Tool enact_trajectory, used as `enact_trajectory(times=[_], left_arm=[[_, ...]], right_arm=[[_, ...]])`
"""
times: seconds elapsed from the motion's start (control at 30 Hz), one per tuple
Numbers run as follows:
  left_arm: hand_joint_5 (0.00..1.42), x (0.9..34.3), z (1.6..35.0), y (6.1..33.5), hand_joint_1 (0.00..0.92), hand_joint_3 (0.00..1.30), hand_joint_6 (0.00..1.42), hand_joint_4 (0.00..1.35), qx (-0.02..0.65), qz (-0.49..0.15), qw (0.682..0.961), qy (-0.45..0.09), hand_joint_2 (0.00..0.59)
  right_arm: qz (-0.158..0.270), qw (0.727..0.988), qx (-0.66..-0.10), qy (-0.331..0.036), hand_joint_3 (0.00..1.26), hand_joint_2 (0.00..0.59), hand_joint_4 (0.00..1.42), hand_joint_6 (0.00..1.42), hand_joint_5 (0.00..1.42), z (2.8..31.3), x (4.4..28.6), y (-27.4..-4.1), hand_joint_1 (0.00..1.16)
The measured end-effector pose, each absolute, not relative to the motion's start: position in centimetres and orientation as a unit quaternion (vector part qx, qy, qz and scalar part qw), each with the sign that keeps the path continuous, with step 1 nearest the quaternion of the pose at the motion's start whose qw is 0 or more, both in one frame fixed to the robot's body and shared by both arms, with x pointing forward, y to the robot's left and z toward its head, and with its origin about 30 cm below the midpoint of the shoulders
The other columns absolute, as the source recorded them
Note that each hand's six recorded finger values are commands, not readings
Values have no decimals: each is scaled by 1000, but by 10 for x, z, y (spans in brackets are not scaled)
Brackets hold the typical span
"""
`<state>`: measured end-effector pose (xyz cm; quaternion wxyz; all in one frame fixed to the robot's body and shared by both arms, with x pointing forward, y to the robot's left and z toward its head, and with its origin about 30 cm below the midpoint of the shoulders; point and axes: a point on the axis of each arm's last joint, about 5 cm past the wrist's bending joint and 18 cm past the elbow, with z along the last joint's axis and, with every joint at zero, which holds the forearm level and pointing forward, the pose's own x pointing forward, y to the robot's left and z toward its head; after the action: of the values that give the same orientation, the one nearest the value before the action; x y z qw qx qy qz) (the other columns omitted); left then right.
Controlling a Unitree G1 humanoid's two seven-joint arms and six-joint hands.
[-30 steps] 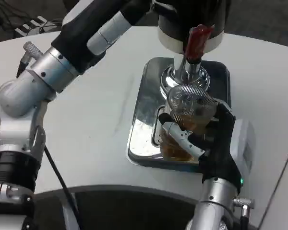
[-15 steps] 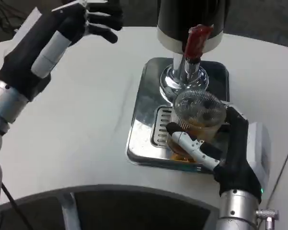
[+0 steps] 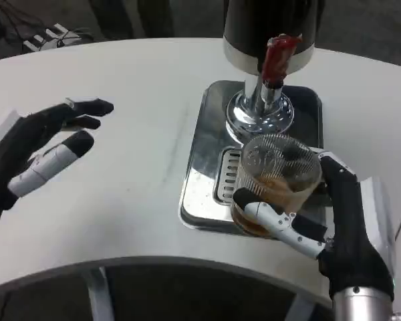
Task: Grasp the cup under the faucet to collect the drink, then remove the cup.
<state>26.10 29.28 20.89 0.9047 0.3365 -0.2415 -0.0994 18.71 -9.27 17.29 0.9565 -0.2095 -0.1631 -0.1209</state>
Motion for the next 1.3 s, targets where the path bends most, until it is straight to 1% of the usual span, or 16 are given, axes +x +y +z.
enact_trajectory(times=[0.2, 0.3, 0.43, 0.57, 0.63, 0.67, 0.93, 1.0, 1.1, 1.2, 1.3], left_arm=[[82, 251, 203, 277, 0, 251, 129, 76, 381, -139, 882, -243, 38], [74, 247, 201, 274, 0, 240, 128, 65, 384, -147, 879, -240, 39], [27, 242, 199, 266, 0, 191, 68, 1, 396, -161, 872, -240, 39], [0, 235, 197, 256, 0, 146, 36, 0, 424, -186, 853, -239, 45], [0, 232, 197, 254, 0, 129, 20, 0, 430, -189, 850, -238, 52], [0, 230, 198, 252, 0, 118, 7, 0, 442, -194, 843, -237, 51], [0, 214, 196, 243, 0, 44, 0, 0, 470, -213, 826, -225, 52], [0, 208, 196, 240, 0, 28, 0, 0, 488, -216, 817, -217, 51], [0, 201, 195, 238, 0, 26, 0, 0, 498, -216, 814, -206, 51], [0, 195, 193, 236, 0, 29, 0, 0, 503, -214, 815, -190, 54], [0, 190, 193, 236, 0, 32, 0, 0, 504, -213, 816, -188, 55]], right_arm=[[-106, 951, -231, -176, 895, 121, 1051, 597, 1086, 180, 179, -103, 826], [-101, 950, -239, -174, 896, 119, 1053, 597, 1086, 181, 176, -108, 828], [-86, 950, -250, -168, 896, 118, 1053, 597, 1098, 180, 174, -112, 834], [-77, 945, -263, -179, 898, 119, 1053, 597, 1099, 185, 172, -118, 839], [-76, 945, -264, -180, 905, 119, 1062, 611, 1100, 186, 172, -119, 844], [-74, 944, -267, -181, 906, 119, 1064, 613, 1100, 187, 170, -121, 844], [-56, 933, -296, -198, 906, 116, 1054, 619, 1100, 191, 162, -126, 856], [-49, 930, -304, -199, 906, 102, 1054, 621, 1100, 191, 161, -127, 878], [-40, 928, -312, -200, 906, 95, 1053, 621, 1100, 191, 158, -128, 896], [-36, 925, -313, -214, 913, 92, 1053, 631, 1100, 193, 155, -127, 918], [-35, 924, -311, -219, 916, 90, 1053, 632, 1100, 194, 154, -126, 922]])
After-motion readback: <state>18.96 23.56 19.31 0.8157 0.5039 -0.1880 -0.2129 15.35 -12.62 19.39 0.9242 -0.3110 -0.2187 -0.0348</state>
